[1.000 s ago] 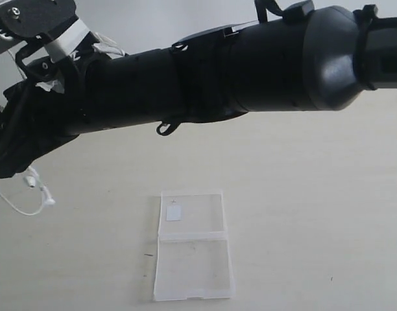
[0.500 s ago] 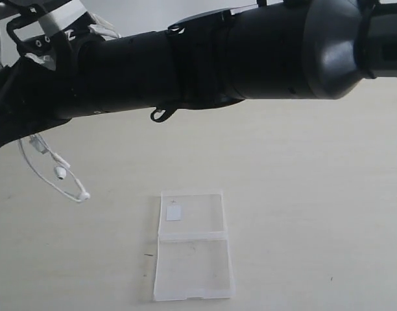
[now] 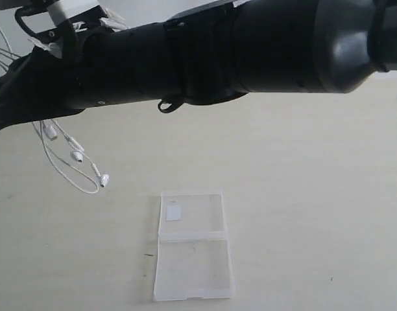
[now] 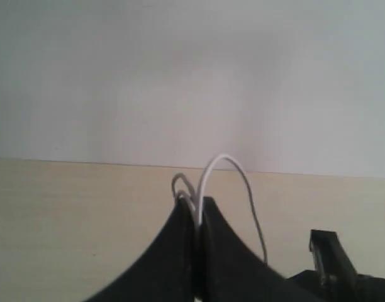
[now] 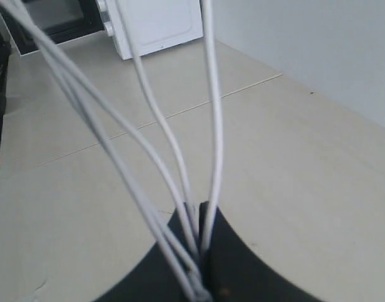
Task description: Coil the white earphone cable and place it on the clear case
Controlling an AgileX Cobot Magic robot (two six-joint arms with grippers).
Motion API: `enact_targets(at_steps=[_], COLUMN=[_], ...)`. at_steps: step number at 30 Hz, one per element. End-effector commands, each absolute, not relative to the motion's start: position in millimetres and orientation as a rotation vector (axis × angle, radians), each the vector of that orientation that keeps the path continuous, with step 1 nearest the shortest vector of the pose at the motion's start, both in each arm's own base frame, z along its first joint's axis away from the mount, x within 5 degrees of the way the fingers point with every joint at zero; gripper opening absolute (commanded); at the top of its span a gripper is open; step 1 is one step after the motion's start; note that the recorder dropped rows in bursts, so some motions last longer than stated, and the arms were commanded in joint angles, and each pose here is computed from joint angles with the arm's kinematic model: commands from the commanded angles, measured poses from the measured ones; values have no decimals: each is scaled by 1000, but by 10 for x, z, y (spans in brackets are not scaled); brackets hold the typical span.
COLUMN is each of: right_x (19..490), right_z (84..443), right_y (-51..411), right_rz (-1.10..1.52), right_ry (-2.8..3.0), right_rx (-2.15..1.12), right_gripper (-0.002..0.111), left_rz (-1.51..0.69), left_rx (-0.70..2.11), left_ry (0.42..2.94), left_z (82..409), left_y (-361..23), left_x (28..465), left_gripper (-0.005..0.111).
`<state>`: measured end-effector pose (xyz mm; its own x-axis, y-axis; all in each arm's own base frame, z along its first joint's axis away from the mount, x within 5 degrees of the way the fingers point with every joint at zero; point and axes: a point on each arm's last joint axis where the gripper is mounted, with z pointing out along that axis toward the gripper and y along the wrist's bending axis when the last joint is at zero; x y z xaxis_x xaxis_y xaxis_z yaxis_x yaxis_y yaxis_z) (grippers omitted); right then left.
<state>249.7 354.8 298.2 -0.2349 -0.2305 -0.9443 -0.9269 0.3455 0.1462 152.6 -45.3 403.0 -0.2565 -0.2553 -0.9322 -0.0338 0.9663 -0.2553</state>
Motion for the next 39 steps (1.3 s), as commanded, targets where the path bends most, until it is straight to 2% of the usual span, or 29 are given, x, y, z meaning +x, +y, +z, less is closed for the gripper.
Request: enact_targets(at_steps=[1, 7, 14, 24, 31, 39], right_x=[2487, 2451, 2362, 2293, 2246, 2256], right_z=[3176, 3450, 3667, 3881, 3731, 3528], right_y=[3449, 3272, 3106, 2916, 2824, 2628], right_rz=[898, 782, 633, 505, 302, 78], right_ry=[1657, 1638, 1561, 1503, 1522, 1732], right_rx=[-1028, -991, -1088, -1130, -1412, -1574], right_gripper=[0, 0, 0, 0, 0, 0], left_rz=[-168, -59, -29, 47, -35, -101], left_rx=[-180, -158, 62, 238, 369, 485], left_ry=[1851, 1948, 2048, 2173, 2176, 2214], left_z=[4025, 3931, 3832, 3228, 2858, 2490], left_y=[-423, -392, -487, -635, -816, -996], left_x=[1490, 1492, 1488, 1639, 1746, 1866], left_gripper=[0, 0, 0, 0, 0, 0])
